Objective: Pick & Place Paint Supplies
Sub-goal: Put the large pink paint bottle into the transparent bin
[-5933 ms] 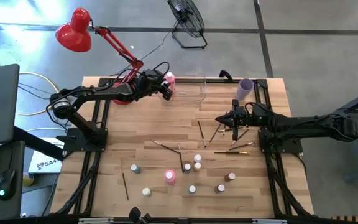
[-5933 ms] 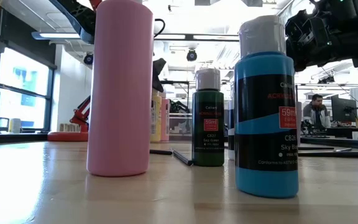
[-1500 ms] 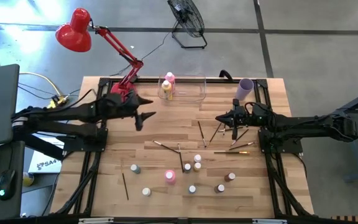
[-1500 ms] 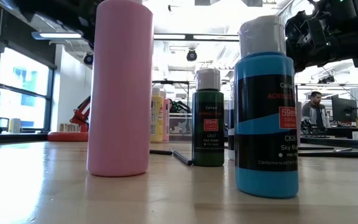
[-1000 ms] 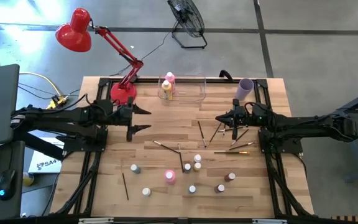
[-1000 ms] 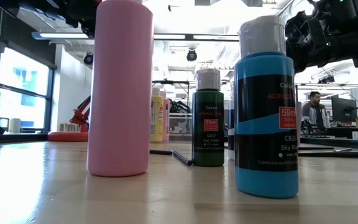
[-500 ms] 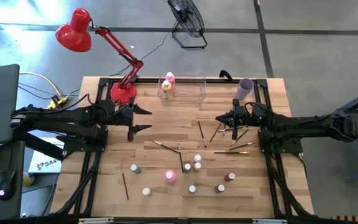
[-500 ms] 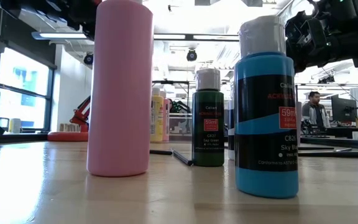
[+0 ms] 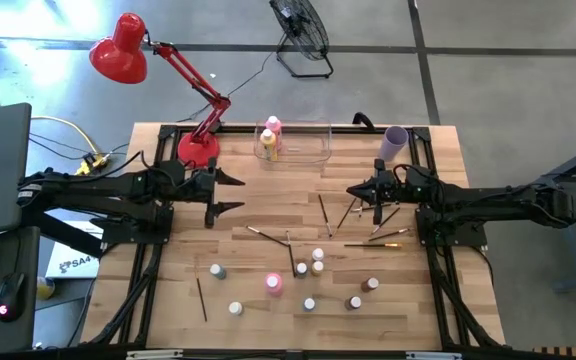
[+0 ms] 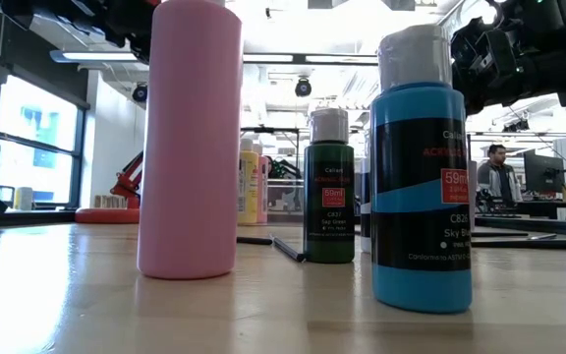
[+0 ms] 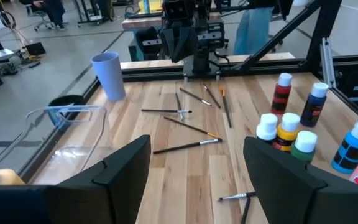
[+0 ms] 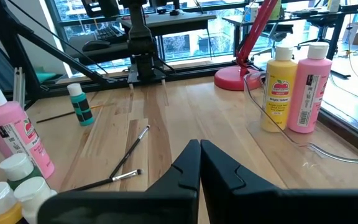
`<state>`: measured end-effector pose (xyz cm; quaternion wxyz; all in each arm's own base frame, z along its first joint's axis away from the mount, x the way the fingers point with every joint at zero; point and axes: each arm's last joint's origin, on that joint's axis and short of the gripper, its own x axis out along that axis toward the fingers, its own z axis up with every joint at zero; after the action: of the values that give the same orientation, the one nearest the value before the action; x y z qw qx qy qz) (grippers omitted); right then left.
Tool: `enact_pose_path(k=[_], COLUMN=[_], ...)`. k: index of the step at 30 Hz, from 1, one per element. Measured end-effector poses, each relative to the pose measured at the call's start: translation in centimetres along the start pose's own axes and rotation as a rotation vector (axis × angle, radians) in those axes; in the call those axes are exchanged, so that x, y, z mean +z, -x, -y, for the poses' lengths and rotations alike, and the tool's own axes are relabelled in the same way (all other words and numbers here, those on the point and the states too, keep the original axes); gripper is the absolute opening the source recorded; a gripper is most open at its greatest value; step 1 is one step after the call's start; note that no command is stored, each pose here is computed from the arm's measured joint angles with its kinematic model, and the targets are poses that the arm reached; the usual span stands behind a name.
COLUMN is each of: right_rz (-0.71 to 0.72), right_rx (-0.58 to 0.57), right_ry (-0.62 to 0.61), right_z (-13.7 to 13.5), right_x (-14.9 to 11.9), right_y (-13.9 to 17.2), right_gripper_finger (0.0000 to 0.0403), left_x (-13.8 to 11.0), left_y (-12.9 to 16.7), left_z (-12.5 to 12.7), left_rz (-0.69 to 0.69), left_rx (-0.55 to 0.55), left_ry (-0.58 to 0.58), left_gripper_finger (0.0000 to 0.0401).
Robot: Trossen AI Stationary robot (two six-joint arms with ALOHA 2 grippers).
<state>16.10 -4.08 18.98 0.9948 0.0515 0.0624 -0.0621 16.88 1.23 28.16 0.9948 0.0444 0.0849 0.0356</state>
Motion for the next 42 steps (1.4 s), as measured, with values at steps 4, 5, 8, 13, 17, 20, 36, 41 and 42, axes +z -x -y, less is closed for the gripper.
enact_pose_path(k=[4, 5, 8, 13, 17, 20, 36, 41, 42], right_rz=[0.0, 0.0, 0.0, 0.0, 0.0, 0.0, 0.0, 0.0, 0.0], right_rx=[0.0, 0.0, 0.0, 0.0, 0.0, 0.0, 0.0, 0.0, 0.0], right_ry=[0.0, 0.0, 0.0, 0.0, 0.0, 0.0, 0.0, -0.006, -0.007], right_z=[0.0, 0.0, 0.0, 0.0, 0.0, 0.0, 0.0, 0.0, 0.0], right_x=[0.0, 0.0, 0.0, 0.0, 0.0, 0.0, 0.0, 0.0, 0.0], right_y=[0.0, 0.0, 0.0, 0.0, 0.0, 0.0, 0.0, 0.0, 0.0], right_gripper_finger=[0.0002, 0.0002, 0.0002, 0.0002, 0.0002, 0.0002, 0.0002, 0.0002, 0.0002], left_x=[0.0, 0.0, 0.0, 0.0, 0.3, 0.5, -2.1, -2.9, -3.1], left_y=[0.0, 0.0, 0.0, 0.0, 0.0, 0.1, -4.8, -6.4, -6.7], left_z=[0.0, 0.0, 0.0, 0.1, 0.4, 0.8, 3.1, 4.0, 4.1], left_rz=[0.0, 0.0, 0.0, 0.006, 0.042, 0.075, 0.054, 0.053, 0.052], left_rx=[0.001, 0.001, 0.001, -0.033, -0.163, -0.297, -0.688, -0.722, -0.725], left_ry=[0.0, 0.0, 0.0, 0.0, -0.008, -0.042, -0.245, -0.269, -0.268], left_gripper_finger=[0.0253, 0.0253, 0.0253, 0.0253, 0.0253, 0.0253, 0.0253, 0.0253, 0.0253])
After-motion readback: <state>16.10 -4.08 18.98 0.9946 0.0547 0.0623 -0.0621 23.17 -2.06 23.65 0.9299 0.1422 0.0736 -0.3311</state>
